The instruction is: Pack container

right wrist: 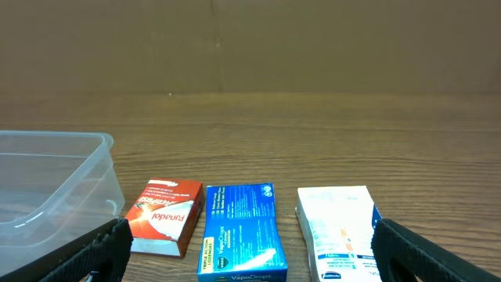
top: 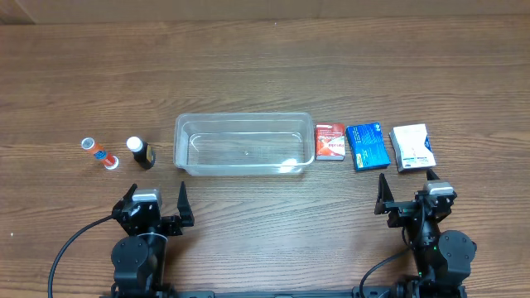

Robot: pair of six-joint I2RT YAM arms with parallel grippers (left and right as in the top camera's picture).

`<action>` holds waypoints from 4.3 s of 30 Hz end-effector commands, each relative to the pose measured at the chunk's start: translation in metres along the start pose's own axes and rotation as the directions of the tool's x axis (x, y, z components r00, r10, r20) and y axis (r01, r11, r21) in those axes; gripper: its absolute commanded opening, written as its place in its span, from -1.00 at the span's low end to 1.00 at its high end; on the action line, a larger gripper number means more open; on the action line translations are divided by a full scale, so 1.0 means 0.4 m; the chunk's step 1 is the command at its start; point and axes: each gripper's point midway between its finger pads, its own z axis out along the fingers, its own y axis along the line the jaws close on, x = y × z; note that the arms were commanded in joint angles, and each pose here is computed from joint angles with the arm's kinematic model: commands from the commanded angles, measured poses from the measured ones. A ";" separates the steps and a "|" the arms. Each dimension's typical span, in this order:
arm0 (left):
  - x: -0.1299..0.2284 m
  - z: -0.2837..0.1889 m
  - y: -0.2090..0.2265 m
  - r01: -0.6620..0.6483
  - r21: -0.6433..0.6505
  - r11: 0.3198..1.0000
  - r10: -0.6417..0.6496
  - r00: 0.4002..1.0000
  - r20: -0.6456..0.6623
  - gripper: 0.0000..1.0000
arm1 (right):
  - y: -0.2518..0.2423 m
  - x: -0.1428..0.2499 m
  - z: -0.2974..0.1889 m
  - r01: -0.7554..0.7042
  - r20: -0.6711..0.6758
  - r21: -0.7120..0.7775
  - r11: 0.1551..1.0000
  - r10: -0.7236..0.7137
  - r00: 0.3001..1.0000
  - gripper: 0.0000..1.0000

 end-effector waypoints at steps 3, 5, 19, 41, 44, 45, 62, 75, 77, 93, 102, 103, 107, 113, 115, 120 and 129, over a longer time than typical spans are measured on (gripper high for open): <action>-0.001 0.000 -0.002 0.009 0.005 1.000 -0.009 1.000 0.009 1.00 | 0.000 -0.003 0.000 0.004 0.012 0.003 1.000 -0.004 1.000 1.00; -0.001 0.000 -0.002 0.009 0.005 1.000 -0.009 1.000 0.009 1.00 | 0.000 -0.003 0.000 0.004 0.012 0.003 1.000 -0.004 1.000 1.00; -0.001 0.000 -0.002 0.009 0.005 1.000 -0.009 1.000 0.009 1.00 | 0.000 -0.003 0.000 0.004 0.012 0.003 1.000 -0.004 1.000 1.00; -0.001 0.000 -0.002 0.009 0.005 1.000 -0.009 1.000 0.008 1.00 | 0.002 -0.022 -0.001 0.009 0.043 -0.002 1.000 -0.009 0.999 1.00; -0.001 0.000 -0.002 0.009 0.005 1.000 -0.009 1.000 0.008 1.00 | 0.020 -0.089 -0.009 -0.099 0.140 -0.059 0.993 0.106 0.984 1.00; -0.001 0.000 -0.002 0.009 0.005 1.000 -0.009 1.000 0.009 1.00 | 0.021 -0.122 -0.016 -0.211 0.180 -0.087 0.974 0.224 0.958 1.00; -0.001 0.000 -0.001 0.009 0.005 1.000 -0.009 1.000 0.008 1.00 | -0.117 -0.223 0.277 -0.127 -0.591 0.193 0.973 0.219 0.777 1.00; -0.001 0.000 -0.002 0.009 0.005 1.000 -0.009 1.000 0.008 1.00 | -0.211 0.266 0.326 -0.057 -0.918 0.256 0.965 0.261 0.298 0.92; -0.001 0.000 -0.002 0.009 0.005 1.000 -0.009 1.000 0.008 1.00 | -0.209 0.291 0.319 -0.060 -0.921 0.268 0.962 0.274 0.279 0.76; -0.001 0.000 -0.001 0.009 0.005 1.000 -0.009 1.000 0.009 1.00 | -0.250 0.130 0.376 -0.049 -0.857 0.318 0.947 0.309 0.412 1.00; -0.001 0.000 -0.001 0.008 0.005 1.000 -0.009 1.000 0.008 1.00 | -0.285 0.184 0.382 -0.074 -0.867 0.317 0.946 0.321 0.382 1.00; -0.001 0.000 -0.002 0.009 0.005 1.000 -0.009 1.000 0.008 1.00 | -0.268 0.192 0.380 -0.086 -0.881 0.290 0.953 0.301 0.365 1.00; -0.001 0.000 -0.001 0.009 0.005 1.000 -0.009 1.000 0.008 1.00 | -0.249 0.220 0.371 -0.090 -0.897 0.280 0.956 0.294 0.330 1.00; -0.001 0.000 -0.002 0.009 0.005 1.000 -0.009 1.000 0.008 1.00 | -0.262 0.303 0.346 -0.030 -0.916 0.323 0.946 0.321 0.243 0.93; -0.001 0.000 -0.002 0.009 0.005 1.000 -0.009 1.000 0.008 1.00 | -0.252 0.289 0.352 -0.029 -0.915 0.315 0.949 0.312 0.257 0.88; -0.001 0.000 -0.002 0.009 0.005 1.000 -0.009 1.000 0.008 1.00 | -0.242 0.238 0.349 -0.040 -0.892 0.345 0.938 0.341 0.297 0.79; -0.001 0.000 -0.001 0.009 0.005 1.000 -0.009 1.000 0.008 1.00 | -0.123 0.042 0.363 -0.027 -0.868 0.220 0.975 0.208 0.451 0.81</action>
